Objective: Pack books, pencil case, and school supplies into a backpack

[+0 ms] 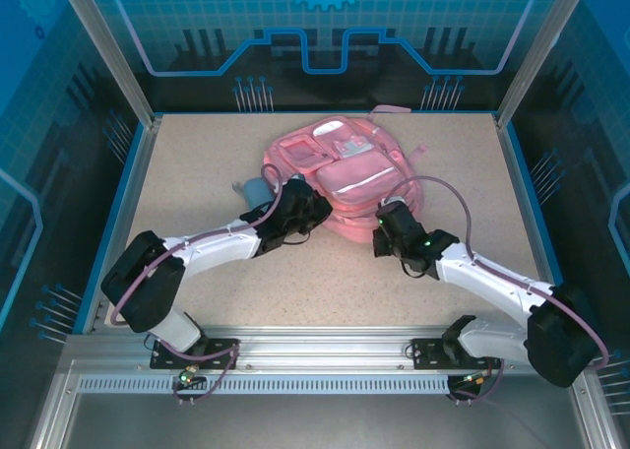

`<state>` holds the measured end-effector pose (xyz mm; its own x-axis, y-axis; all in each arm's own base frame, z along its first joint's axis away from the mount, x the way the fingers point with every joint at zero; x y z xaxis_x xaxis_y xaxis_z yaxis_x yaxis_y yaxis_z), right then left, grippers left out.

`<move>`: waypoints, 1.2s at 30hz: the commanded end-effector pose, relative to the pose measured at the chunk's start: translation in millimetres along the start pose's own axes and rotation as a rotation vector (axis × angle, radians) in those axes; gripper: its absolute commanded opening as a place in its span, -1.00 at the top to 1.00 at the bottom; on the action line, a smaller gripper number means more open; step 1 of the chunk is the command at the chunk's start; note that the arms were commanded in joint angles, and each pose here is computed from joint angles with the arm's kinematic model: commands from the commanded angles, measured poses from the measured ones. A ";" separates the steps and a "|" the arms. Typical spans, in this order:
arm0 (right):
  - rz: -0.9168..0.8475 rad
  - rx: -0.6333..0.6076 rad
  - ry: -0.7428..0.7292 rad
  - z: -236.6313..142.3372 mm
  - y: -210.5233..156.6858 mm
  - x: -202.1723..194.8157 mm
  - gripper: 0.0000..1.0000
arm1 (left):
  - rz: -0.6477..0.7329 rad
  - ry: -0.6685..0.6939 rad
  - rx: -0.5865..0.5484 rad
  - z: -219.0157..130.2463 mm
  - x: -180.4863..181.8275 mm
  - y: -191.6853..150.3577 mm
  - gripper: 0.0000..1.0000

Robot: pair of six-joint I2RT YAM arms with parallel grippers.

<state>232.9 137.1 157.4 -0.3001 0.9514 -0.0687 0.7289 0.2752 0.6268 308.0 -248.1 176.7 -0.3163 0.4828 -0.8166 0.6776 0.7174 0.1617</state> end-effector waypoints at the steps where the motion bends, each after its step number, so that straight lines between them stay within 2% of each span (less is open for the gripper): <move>1: -0.062 0.096 0.026 0.8 -6.0 -7.9 1.00 | 0.018 0.024 -0.133 -14.4 10.9 32.7 1.00; 2: -0.088 0.104 0.104 1.8 -0.5 2.1 1.00 | 0.020 0.026 -0.134 -17.2 11.6 34.2 0.99; 8: -0.176 0.058 0.457 4.1 31.5 61.2 1.00 | 0.011 0.100 -0.191 -52.7 29.6 44.5 0.13; 11: -0.171 0.011 0.566 4.4 55.8 83.0 1.00 | -0.005 0.163 -0.230 -77.4 48.2 44.8 -0.10; 13: -0.165 -0.007 0.617 6.7 66.6 94.5 1.00 | -0.039 0.178 -0.241 -90.9 59.1 43.0 -0.18; 20: -0.196 -0.004 0.731 14.4 84.7 132.4 1.00 | -0.203 0.059 -0.174 -105.5 78.0 27.9 -0.27; 25: -0.238 0.019 0.778 13.5 82.0 152.6 1.00 | -0.219 -0.034 -0.129 -95.7 66.1 25.5 -0.37; 30: -0.270 0.032 0.810 9.3 76.6 166.2 1.00 | -0.225 -0.059 -0.118 -80.5 59.2 26.7 -0.37; 36: -0.268 0.054 0.792 9.5 72.4 167.8 1.00 | -0.244 -0.040 -0.148 -66.3 66.2 29.2 0.07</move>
<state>245.5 302.4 164.6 -0.7620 0.5482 0.3447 0.6316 0.5120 0.5821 254.6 -158.3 155.1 -0.4642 0.3116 -0.8291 0.4976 0.8661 0.0469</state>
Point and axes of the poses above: each hand's point on the last joint's axis, 136 mm out from that joint toward the fingers, its own z axis out along the fingers, its own x axis along the line the jaws close on, y = z × x, the point moved 7 cm from there along -z, back along the fingers, and after that the axes turned 11 degrees about -z, right-handed, at the moved point
